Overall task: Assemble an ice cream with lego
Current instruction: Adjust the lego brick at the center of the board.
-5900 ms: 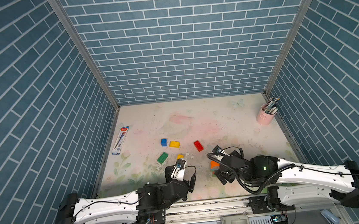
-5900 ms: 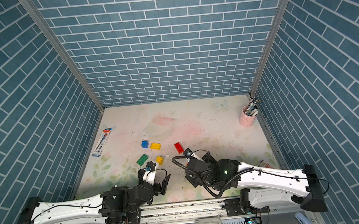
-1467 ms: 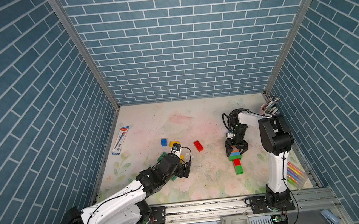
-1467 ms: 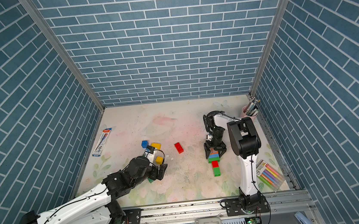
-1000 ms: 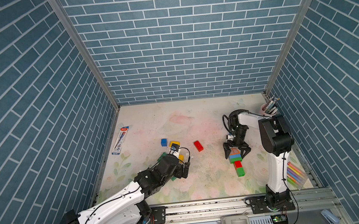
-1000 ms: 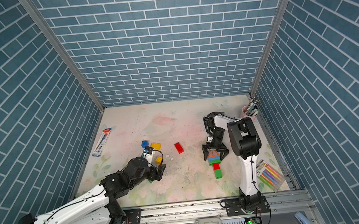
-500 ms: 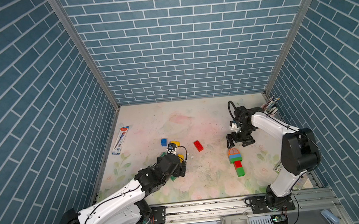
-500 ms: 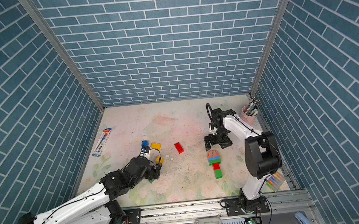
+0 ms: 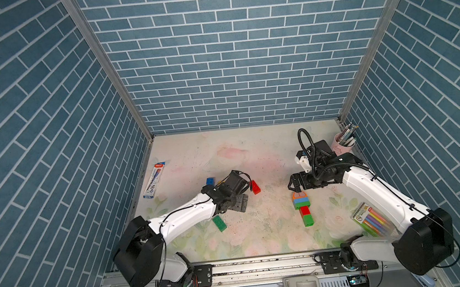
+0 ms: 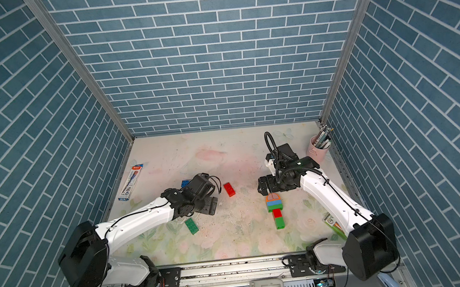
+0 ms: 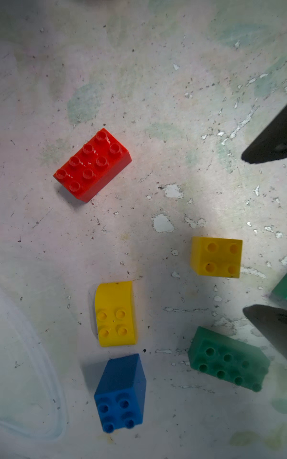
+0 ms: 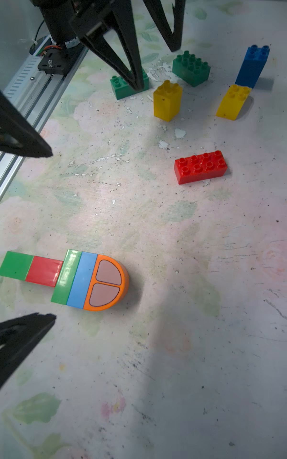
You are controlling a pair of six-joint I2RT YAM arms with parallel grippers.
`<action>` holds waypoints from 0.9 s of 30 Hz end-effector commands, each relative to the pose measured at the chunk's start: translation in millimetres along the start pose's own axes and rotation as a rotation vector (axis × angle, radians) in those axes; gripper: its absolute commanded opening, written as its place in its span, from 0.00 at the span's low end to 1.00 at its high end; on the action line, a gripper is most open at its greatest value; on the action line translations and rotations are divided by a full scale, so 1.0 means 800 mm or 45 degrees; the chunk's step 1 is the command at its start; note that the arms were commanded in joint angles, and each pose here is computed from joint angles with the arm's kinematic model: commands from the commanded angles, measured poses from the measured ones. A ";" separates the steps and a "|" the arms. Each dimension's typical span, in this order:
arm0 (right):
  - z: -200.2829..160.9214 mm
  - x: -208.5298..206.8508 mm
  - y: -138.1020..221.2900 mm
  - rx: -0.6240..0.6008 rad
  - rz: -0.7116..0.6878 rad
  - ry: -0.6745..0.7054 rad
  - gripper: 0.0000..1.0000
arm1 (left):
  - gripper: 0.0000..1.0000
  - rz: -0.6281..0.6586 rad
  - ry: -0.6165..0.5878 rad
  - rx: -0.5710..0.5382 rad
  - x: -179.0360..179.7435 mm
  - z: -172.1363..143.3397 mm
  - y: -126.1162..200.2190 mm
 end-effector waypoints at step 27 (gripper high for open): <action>-0.006 0.014 0.020 0.007 0.067 -0.014 0.98 | 0.43 -0.077 0.189 0.363 -0.025 -0.034 -0.063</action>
Point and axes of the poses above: each gripper's point midway between its finger pads, its own y axis back along the fingers, its own x axis along the line the jaws close on, z = x × y, the point moved 1 cm from there along y, back along the fingers, and after that the axes turned 14 degrees about -y, right-handed, at the moved point
